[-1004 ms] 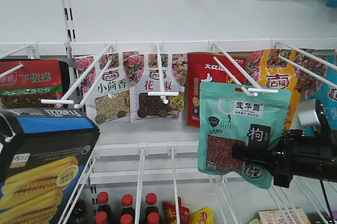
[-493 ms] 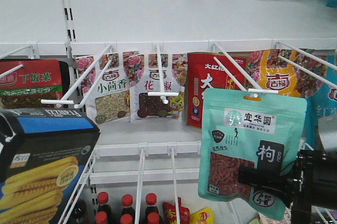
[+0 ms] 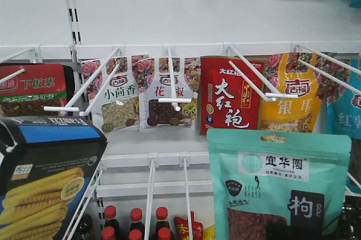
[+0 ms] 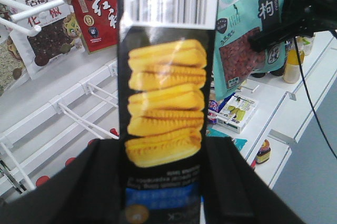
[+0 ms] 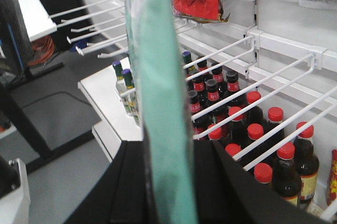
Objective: Pick snacks and fruit into basket
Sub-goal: 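Lift the teal bag off its hook and pull it toward the robot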
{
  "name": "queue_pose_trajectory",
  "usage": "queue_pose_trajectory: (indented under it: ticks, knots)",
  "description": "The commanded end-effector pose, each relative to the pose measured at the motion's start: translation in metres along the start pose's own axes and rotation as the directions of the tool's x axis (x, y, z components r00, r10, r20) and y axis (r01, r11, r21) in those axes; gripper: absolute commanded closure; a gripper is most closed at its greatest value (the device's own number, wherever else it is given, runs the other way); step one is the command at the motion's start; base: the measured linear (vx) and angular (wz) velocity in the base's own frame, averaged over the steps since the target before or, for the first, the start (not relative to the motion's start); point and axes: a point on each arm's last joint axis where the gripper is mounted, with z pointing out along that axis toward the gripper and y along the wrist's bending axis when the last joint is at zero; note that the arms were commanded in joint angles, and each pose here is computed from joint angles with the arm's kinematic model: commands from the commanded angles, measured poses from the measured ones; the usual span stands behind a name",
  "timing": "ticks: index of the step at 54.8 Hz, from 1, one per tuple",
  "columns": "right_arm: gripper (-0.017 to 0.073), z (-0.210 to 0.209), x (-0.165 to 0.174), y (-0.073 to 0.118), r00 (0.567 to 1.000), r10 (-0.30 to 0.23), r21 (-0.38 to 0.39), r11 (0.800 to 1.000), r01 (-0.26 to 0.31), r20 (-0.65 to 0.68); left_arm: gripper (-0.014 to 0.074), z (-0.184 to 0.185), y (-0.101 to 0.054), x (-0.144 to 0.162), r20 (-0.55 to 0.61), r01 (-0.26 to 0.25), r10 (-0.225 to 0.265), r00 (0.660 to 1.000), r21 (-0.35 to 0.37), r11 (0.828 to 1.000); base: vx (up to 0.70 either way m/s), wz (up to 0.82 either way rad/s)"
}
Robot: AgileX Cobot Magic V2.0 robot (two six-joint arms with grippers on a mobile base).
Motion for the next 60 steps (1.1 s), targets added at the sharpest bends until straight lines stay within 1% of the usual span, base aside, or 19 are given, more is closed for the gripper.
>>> queue_pose_trajectory:
  ticks: [1, 4, 8, 9, 12, 20, 23, 26, 30, 35, 40, 43, 44, 45, 50, 55, 59, 60]
  knots:
    - [0.0567, -0.012, -0.02, 0.011, 0.992, 0.05, 0.09, 0.994, -0.061, 0.115, 0.0604, -0.007, 0.002, -0.017, 0.127, -0.001, 0.002, 0.992, -0.009, 1.0, 0.0, 0.0]
    - [0.0567, -0.017, -0.021, 0.012, 0.989, 0.072, 0.167, 0.982, -0.093, 0.126, 0.0604, -0.007, 0.002, -0.017, 0.127, -0.001, 0.002, 0.992, -0.009, 1.0, 0.0, 0.0]
    - [0.0566, -0.023, -0.022, 0.015, 0.989, 0.075, 0.24, 0.965, -0.105, 0.129, 0.0604, -0.007, 0.002, -0.017, 0.127, -0.001, 0.002, 0.992, -0.009, 1.0, 0.0, 0.0]
    - [0.0566, -0.024, -0.022, 0.016, 0.989, 0.074, 0.252, 0.962, -0.105, 0.129, 0.0604, -0.007, 0.002, -0.017, 0.127, -0.001, 0.002, 0.992, -0.009, 1.0, 0.0, 0.0]
    - [0.0566, -0.027, -0.02, 0.017, 0.988, 0.094, 0.29, 0.949, -0.127, 0.125, 0.0604, -0.007, 0.002, -0.017, 0.127, -0.001, 0.002, 0.992, -0.009, 1.0, 0.0, 0.0]
    - [0.0566, -0.031, -0.015, 0.012, 0.975, 0.187, 0.368, 0.904, -0.217, 0.117, 0.0604, -0.007, 0.002, -0.017, 0.127, -0.001, 0.002, 0.992, -0.009, 1.0, 0.0, 0.0]
    - [0.0566, -0.03, -0.014, 0.011, 0.973, 0.203, 0.387, 0.893, -0.229, 0.109, 0.0604, -0.007, 0.002, -0.017, 0.127, -0.001, 0.002, 0.992, -0.009, 1.0, 0.0, 0.0]
    - [0.0566, -0.028, -0.015, 0.012, 0.978, 0.189, 0.408, 0.889, -0.21, 0.092, 0.0604, -0.007, 0.002, -0.017, 0.127, -0.001, 0.002, 0.992, -0.009, 1.0, 0.0, 0.0]
    - [0.0566, -0.025, -0.021, 0.016, 0.987, 0.15, 0.429, 0.889, -0.16, 0.059, 0.0604, -0.007, 0.002, -0.017, 0.127, -0.001, 0.002, 0.992, -0.009, 1.0, 0.0, 0.0]
    - [0.0566, -0.025, -0.032, 0.021, 0.991, 0.122, 0.473, 0.871, -0.133, 0.054, 0.0604, -0.007, 0.002, -0.017, 0.127, -0.001, 0.002, 0.992, -0.009, 1.0, 0.0, 0.0]
    - [0.0566, -0.027, -0.04, 0.023, 0.992, 0.117, 0.522, 0.845, -0.12, 0.04, 0.0604, -0.007, 0.002, -0.017, 0.127, -0.001, 0.002, 0.992, -0.009, 1.0, 0.0, 0.0]
    - [0.0566, -0.029, -0.043, 0.025, 0.993, 0.12, 0.549, 0.828, -0.112, 0.02, 0.0604, -0.007, 0.002, -0.017, 0.127, -0.001, 0.002, 0.992, -0.009, 1.0, 0.0, 0.0]
    - [0.0566, -0.029, -0.044, 0.025, 0.991, 0.131, 0.554, 0.824, -0.12, 0.021, 0.0604, -0.007, 0.002, -0.017, 0.127, -0.001, 0.002, 0.992, -0.009, 1.0, 0.0, 0.0]
    - [0.0566, -0.03, -0.044, 0.026, 0.992, 0.124, 0.565, 0.819, -0.105, 0.005, 0.0604, -0.007, 0.002, -0.017, 0.127, -0.001, 0.002, 0.992, -0.009, 1.0, 0.0, 0.0]
    - [0.0566, -0.037, -0.042, 0.029, 0.993, 0.112, 0.616, 0.784, -0.074, -0.023, 0.0604, -0.007, 0.002, -0.017, 0.127, -0.001, 0.002, 0.992, -0.009, 1.0, 0.0, 0.0]
    - [0.0566, -0.047, -0.041, 0.033, 0.993, 0.115, 0.655, 0.752, -0.077, -0.016, 0.0604, -0.007, 0.002, -0.017, 0.127, -0.001, 0.002, 0.992, -0.009, 1.0, 0.0, 0.0]
    - [0.0566, -0.055, -0.039, 0.037, 0.995, 0.091, 0.681, 0.731, -0.044, -0.033, 0.0604, -0.007, 0.002, -0.017, 0.127, -0.001, 0.002, 0.992, -0.009, 1.0, 0.0, 0.0]
    - [0.0566, -0.058, -0.039, 0.038, 0.996, 0.082, 0.691, 0.723, -0.031, -0.042, 0.0604, -0.007, 0.002, -0.017, 0.127, -0.001, 0.002, 0.992, -0.009, 1.0, 0.0, 0.0]
